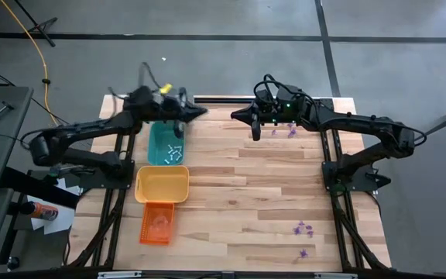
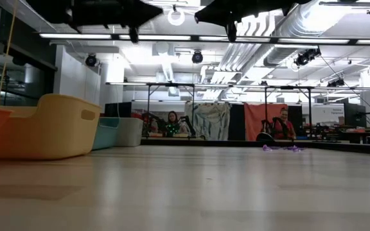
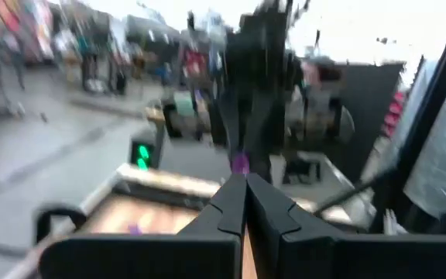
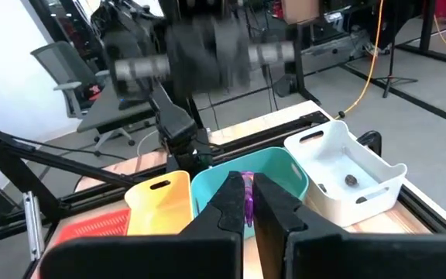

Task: Sort Halloween decoration
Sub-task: Put the purple witch hat toy in the yellow bin

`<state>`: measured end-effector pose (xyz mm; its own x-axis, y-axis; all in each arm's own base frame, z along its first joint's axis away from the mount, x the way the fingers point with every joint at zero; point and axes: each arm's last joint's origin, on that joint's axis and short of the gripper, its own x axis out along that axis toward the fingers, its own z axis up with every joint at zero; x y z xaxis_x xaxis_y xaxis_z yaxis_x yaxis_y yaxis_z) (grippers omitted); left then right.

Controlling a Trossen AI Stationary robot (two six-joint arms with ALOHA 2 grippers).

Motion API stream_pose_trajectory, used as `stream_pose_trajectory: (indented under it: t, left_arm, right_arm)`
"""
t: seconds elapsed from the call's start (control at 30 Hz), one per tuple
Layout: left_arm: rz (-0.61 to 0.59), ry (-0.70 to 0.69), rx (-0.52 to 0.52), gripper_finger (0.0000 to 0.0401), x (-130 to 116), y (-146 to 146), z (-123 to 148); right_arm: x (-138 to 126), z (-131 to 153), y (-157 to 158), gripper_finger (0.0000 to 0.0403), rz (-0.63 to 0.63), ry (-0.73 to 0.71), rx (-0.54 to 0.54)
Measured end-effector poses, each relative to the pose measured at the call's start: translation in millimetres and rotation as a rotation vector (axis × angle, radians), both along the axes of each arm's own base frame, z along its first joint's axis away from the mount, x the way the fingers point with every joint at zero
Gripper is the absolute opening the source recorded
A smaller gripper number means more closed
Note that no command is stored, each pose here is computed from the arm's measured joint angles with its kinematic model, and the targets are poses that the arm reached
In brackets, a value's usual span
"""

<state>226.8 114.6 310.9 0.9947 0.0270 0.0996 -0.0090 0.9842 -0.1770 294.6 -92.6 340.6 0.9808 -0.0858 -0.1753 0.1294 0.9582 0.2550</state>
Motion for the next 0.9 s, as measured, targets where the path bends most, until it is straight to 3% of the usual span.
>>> stream_pose_trajectory:
  t: [0.1, 0.27, 0.53, 0.67, 0.9]
  left_arm:
    - [0.037, -0.079, 0.046, 0.0000, -22, -3, 21]
    - [0.069, -0.184, 0.109, 0.0000, -53, -15, 47]
    - [0.068, -0.224, 0.118, 0.0000, -73, -28, 59]
    - [0.068, -0.206, 0.107, 0.0000, -73, -28, 57]
    - [0.067, -0.182, 0.085, 0.0000, -72, -27, 55]
  right_arm:
    - [8, -9, -2, 0.0002, 0.003, 0.021, 0.011]
    - [49, -55, -3, 0.0002, 0.025, 0.077, 0.078]
    - [119, -136, 9, 0.0002, 0.092, -0.034, 0.269]
    - [147, -144, 25, 0.0002, 0.193, -0.026, 0.310]
    - [187, -140, 63, 0.0002, 0.360, 0.008, 0.163]
